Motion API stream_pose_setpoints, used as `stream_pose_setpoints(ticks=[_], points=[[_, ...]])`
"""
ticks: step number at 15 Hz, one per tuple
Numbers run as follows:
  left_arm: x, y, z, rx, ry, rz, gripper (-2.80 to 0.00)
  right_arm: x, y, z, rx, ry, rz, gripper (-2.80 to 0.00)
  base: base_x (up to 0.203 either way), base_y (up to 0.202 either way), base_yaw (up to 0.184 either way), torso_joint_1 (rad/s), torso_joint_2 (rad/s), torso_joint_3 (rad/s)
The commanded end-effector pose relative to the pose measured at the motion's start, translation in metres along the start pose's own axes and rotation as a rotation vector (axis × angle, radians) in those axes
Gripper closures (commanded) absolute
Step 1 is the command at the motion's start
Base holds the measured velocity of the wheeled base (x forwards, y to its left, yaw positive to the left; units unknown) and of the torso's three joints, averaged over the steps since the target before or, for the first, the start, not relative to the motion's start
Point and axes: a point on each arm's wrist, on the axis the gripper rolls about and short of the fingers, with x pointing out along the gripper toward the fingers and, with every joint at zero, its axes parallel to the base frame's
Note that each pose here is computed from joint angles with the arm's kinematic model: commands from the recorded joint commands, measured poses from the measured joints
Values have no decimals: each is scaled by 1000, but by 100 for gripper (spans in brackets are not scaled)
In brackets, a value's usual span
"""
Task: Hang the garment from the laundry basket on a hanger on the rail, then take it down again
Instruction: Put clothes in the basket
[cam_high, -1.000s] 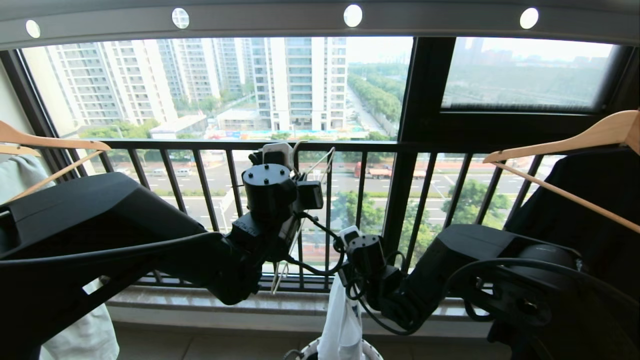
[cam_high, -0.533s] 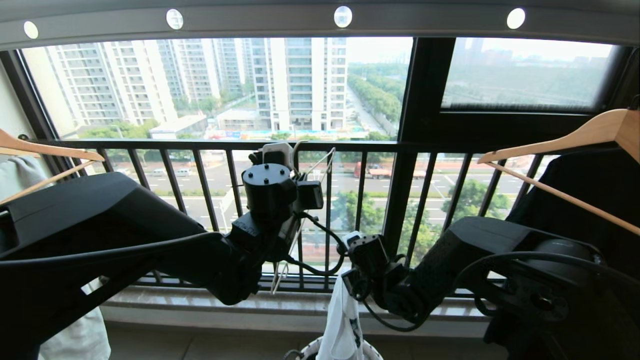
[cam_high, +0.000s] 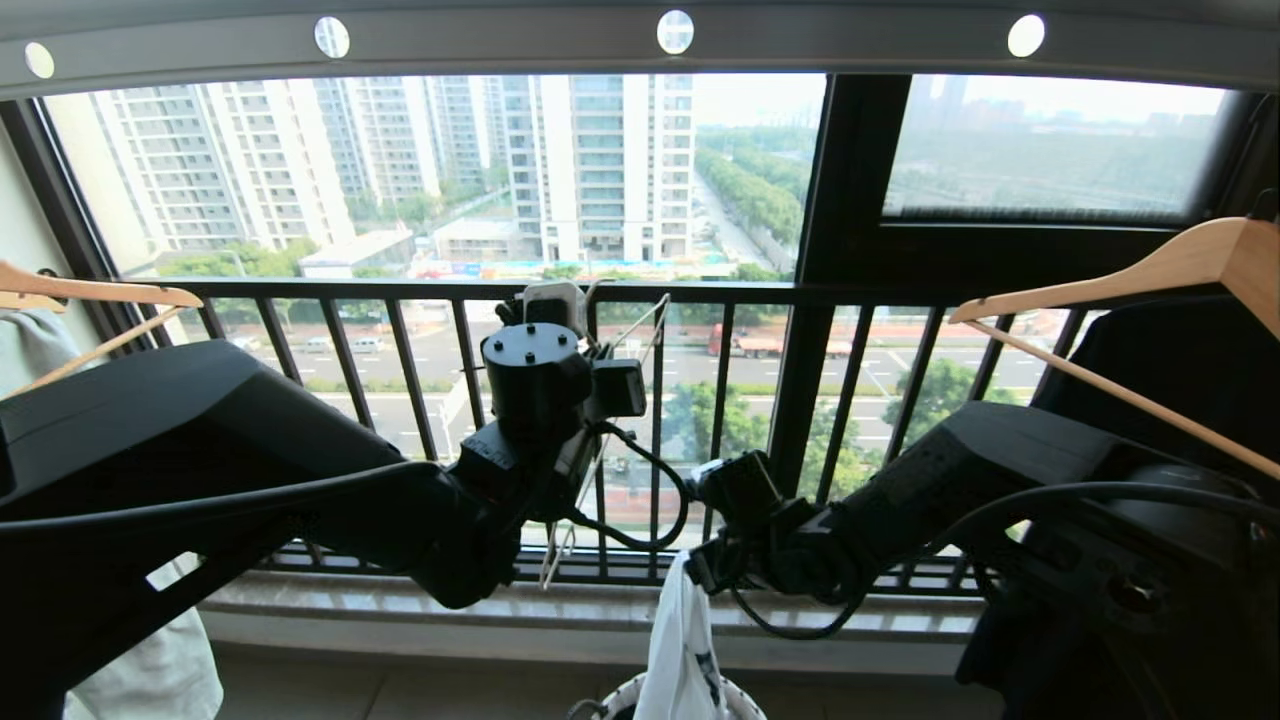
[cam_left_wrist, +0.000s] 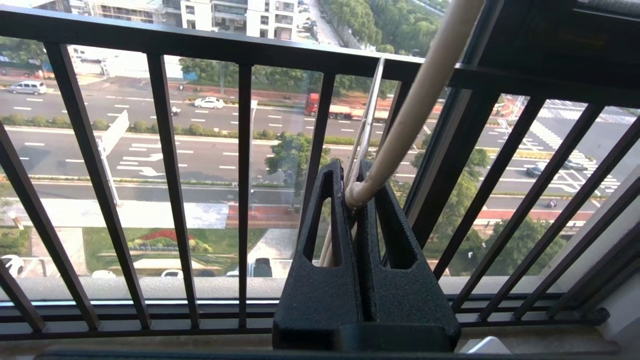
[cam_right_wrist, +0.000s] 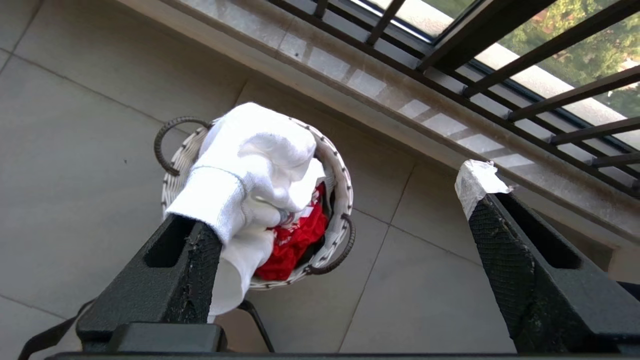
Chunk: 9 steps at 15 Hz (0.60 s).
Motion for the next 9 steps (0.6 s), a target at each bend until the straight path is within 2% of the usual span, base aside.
stream_pose_setpoints(ticks=[1,4,7,9], points=[[0,1,5,-7,-13,4,0,3,-21,19,20,-30,-32,-280,0,0,0,0,0,0],[0,2,5,-1,-3,8,0,11,-25,24,-65,83,-12,-280,0,0,0,0,0,0],[-4,3,17,-13,-26,3,0,20,-23,21,-219,178,32,-280,0,0,0,0,0,0],[-5,3,19,-15,-30,2,0,12,-24,15,-347,271,117,-280,0,0,0,0,0,0]])
